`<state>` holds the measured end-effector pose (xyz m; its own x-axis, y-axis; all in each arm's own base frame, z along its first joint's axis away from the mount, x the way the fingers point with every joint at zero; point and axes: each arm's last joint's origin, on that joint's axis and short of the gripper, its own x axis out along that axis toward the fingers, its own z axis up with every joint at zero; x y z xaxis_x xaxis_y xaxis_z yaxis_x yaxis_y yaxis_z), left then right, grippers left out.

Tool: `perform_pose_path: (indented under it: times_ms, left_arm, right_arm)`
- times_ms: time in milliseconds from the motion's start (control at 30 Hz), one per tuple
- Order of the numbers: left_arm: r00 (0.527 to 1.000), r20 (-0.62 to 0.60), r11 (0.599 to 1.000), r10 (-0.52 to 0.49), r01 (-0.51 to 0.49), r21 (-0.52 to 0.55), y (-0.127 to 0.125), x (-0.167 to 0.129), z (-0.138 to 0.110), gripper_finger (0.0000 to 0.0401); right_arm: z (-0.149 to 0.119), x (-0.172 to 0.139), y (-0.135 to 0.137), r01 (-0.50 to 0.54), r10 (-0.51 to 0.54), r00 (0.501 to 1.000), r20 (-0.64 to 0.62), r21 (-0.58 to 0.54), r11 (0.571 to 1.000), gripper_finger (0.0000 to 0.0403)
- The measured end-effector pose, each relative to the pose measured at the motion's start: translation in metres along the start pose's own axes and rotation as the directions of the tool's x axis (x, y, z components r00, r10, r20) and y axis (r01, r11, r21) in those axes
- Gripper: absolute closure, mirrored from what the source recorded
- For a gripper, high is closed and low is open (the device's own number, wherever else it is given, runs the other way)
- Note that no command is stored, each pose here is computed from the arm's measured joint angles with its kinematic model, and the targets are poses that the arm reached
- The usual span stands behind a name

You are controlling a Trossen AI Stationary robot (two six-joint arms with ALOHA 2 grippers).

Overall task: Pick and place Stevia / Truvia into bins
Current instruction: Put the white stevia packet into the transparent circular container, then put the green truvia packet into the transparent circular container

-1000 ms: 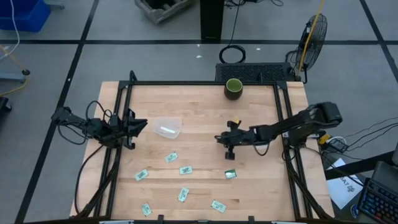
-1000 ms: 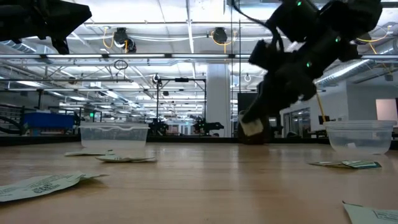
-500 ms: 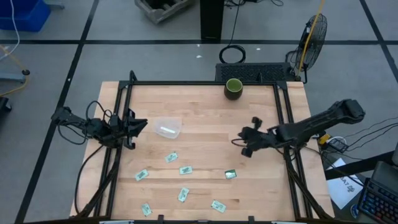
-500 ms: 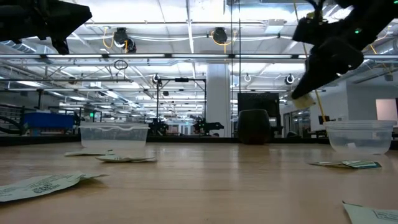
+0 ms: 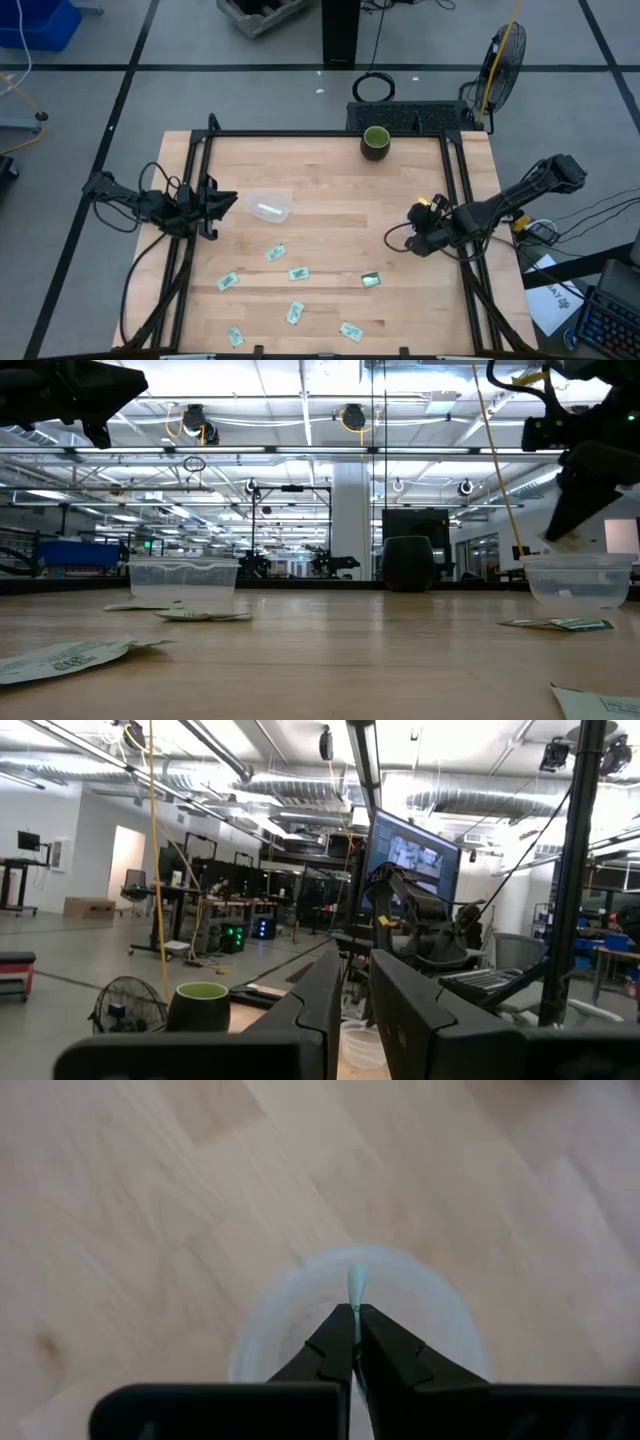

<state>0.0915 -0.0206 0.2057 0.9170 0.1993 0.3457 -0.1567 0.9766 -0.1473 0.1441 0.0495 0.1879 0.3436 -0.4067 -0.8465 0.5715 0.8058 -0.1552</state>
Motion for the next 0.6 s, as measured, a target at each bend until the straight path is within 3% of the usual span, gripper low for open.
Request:
perform_pose_path:
  times_ms: [133, 433, 600]
  left_arm:
    - [1.000, -0.001, 1.000, 0.000, 0.000, 0.000, 0.0000, 0.0000, -0.0001, 0.0338]
    - [1.000, -0.005, 1.000, 0.000, 0.000, 0.002, 0.0000, 0.0000, -0.0005, 0.0338]
    - [1.000, -0.006, 1.000, 0.001, -0.001, 0.003, 0.0000, 0.0000, -0.0007, 0.0338]
  right_arm:
    - [-0.0033, 0.0041, 0.0009, -0.016, 0.017, 1.000, -0.011, 0.016, 1.000, 0.0373]
    - [-0.0058, 0.0076, -0.0010, 0.012, -0.012, 1.000, 0.009, -0.011, 1.000, 0.0241]
    - [-0.0020, 0.0074, 0.0044, -0.036, 0.038, 0.998, 0.044, -0.050, 0.998, 0.0197]
